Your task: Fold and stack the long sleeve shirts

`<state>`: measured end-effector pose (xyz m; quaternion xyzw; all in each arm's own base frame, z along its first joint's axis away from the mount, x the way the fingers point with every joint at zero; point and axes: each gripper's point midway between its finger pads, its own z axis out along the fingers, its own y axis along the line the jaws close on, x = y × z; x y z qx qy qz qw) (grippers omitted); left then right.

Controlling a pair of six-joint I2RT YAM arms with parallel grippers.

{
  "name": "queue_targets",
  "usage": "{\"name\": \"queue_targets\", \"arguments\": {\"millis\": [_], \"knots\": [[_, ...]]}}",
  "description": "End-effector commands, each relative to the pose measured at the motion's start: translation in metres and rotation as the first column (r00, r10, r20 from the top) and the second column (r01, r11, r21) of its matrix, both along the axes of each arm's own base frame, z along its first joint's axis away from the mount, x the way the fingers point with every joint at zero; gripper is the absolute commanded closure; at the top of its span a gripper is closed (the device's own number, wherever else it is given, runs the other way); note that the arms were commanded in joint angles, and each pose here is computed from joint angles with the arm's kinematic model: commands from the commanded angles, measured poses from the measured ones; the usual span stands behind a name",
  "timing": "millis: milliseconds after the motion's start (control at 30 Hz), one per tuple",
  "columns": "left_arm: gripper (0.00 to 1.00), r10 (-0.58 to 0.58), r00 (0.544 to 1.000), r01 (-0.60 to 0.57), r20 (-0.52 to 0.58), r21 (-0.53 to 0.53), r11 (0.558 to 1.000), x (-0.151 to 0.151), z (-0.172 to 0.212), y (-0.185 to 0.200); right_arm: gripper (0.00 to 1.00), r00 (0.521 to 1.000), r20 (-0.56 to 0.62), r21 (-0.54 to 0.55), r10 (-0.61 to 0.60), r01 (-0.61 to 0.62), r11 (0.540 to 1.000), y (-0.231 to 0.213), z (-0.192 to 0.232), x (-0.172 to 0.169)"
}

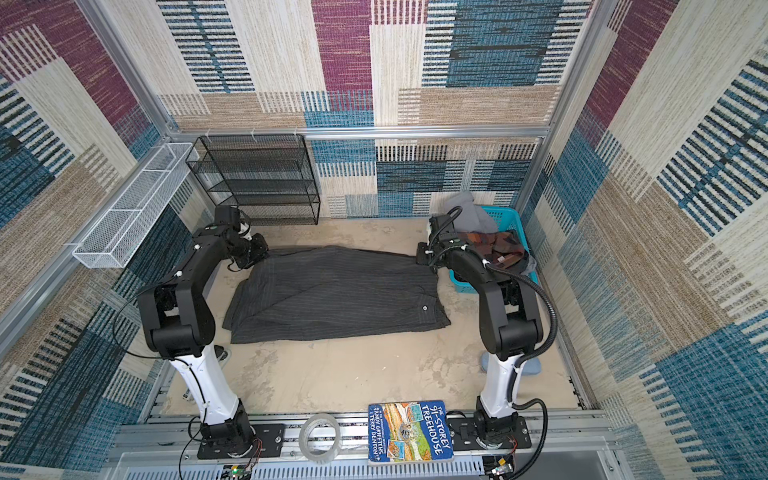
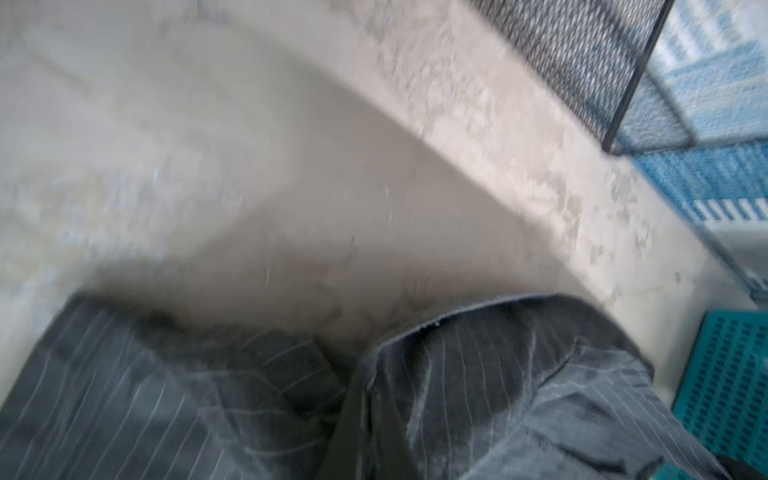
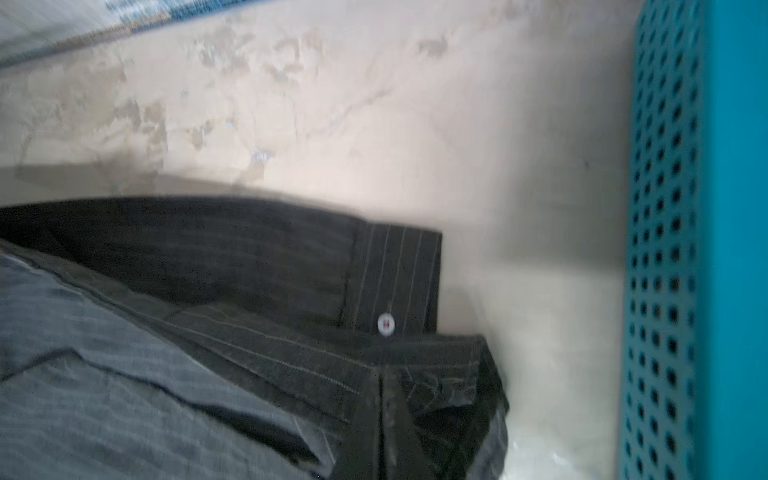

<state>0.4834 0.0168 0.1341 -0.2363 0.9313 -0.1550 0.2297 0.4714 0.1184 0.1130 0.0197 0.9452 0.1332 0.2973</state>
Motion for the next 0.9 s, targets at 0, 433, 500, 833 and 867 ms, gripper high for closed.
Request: {"name": "queue_targets", "arguments": {"millis": [0, 433, 500, 833, 867], "knots": [[1.00, 0.005, 0.999, -0.005, 0.049, -0.001, 1.000, -0.012, 0.009, -0.001, 0.96, 0.999, 0.043, 0.046, -0.001, -0.001, 0.999, 0.003, 0.011, -0.013], [1.00, 0.174, 0.985, -0.174, 0.022, 0.015, 0.985, -0.086, -0.002, 0.014, 0.96, 0.998, 0.061, 0.091, -0.011, 0.005, 0.996, -0.003, 0.023, -0.082], [1.00, 0.206, 0.979, -0.206, 0.015, 0.022, 0.978, -0.093, -0.004, 0.019, 0.96, 0.997, 0.075, 0.094, -0.008, 0.001, 0.996, -0.004, 0.030, -0.086], [1.00, 0.323, 0.946, -0.323, -0.023, 0.008, 0.947, -0.116, -0.020, 0.027, 0.93, 0.999, -0.020, 0.088, -0.037, 0.039, 0.995, -0.010, 0.010, -0.111], [1.00, 0.329, 0.944, -0.328, -0.024, 0.006, 0.944, -0.118, -0.021, 0.027, 0.93, 0.998, -0.039, 0.085, -0.042, 0.045, 0.995, -0.011, 0.005, -0.114]]}}
